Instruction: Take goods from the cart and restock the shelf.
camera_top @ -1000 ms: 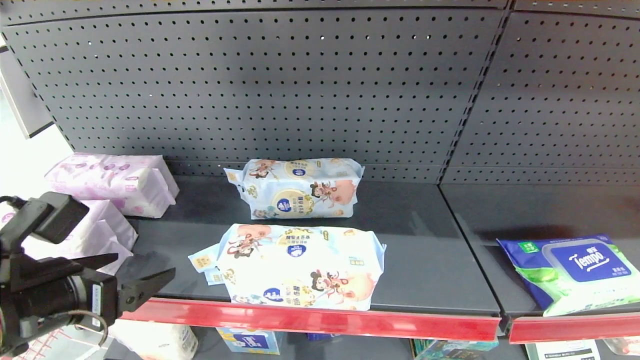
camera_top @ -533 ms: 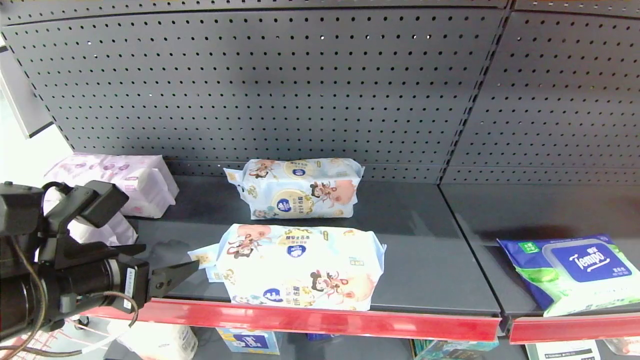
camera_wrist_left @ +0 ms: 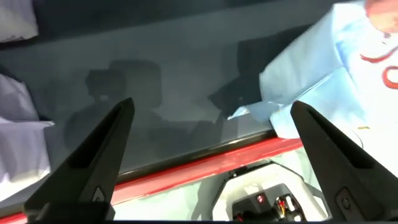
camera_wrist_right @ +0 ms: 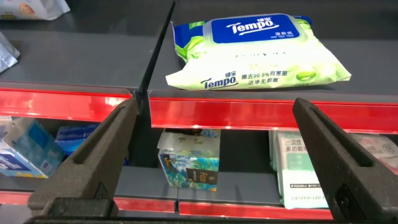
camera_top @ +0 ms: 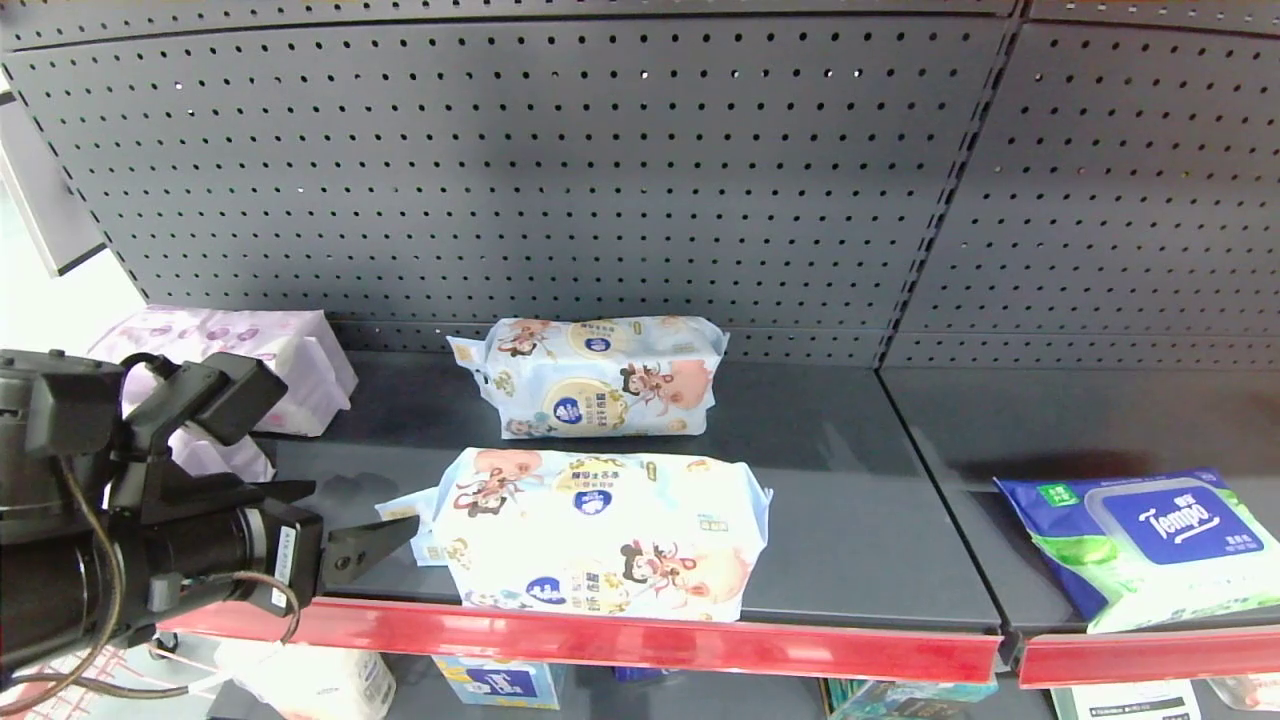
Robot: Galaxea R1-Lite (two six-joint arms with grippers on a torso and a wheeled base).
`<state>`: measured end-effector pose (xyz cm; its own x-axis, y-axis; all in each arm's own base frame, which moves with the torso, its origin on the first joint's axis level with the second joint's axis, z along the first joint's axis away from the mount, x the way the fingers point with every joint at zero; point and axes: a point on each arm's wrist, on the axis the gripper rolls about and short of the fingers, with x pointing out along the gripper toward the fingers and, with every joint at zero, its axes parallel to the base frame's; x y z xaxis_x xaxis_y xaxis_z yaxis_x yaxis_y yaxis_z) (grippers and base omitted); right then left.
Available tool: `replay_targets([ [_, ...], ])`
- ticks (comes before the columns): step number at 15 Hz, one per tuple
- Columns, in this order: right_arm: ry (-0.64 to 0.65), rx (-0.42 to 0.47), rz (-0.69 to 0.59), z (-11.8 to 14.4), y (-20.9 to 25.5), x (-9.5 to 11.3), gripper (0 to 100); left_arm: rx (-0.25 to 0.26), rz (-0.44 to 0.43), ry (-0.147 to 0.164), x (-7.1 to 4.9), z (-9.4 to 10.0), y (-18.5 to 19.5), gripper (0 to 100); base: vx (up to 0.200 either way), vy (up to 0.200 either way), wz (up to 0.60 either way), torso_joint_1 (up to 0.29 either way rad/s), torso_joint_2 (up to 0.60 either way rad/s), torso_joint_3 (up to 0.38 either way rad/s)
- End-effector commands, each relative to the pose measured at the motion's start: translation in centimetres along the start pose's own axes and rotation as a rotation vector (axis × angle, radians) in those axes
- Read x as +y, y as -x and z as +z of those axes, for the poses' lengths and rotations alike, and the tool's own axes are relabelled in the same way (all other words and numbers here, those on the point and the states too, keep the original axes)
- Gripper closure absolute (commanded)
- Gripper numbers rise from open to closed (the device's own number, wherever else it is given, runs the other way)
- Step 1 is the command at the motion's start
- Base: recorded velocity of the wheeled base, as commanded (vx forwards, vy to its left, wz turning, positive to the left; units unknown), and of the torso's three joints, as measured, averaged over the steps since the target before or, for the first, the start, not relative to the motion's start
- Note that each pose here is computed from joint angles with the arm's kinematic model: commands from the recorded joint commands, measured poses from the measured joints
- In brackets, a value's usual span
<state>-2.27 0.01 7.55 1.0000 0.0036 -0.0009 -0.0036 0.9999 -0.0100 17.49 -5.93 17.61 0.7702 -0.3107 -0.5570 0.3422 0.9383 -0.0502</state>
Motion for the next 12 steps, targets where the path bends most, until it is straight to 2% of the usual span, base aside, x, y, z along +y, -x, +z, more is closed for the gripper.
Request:
replay_targets([
  [1, 0.001, -0.001, 0.001, 0.04, 0.01, 0.00, 0, -0.002, -0.014, -0.009, -0.32, 0.01, 0.04, 0, 0.000, 0.000, 0.00, 0.000, 0.00, 0.000],
  [12, 0.001, 0.001, 0.001, 0.00, -0.01, 0.00, 0, -0.004, -0.029, -0.024, -0.68, 0.71, -0.49, 0, 0.000, 0.000, 0.00, 0.000, 0.00, 0.000],
])
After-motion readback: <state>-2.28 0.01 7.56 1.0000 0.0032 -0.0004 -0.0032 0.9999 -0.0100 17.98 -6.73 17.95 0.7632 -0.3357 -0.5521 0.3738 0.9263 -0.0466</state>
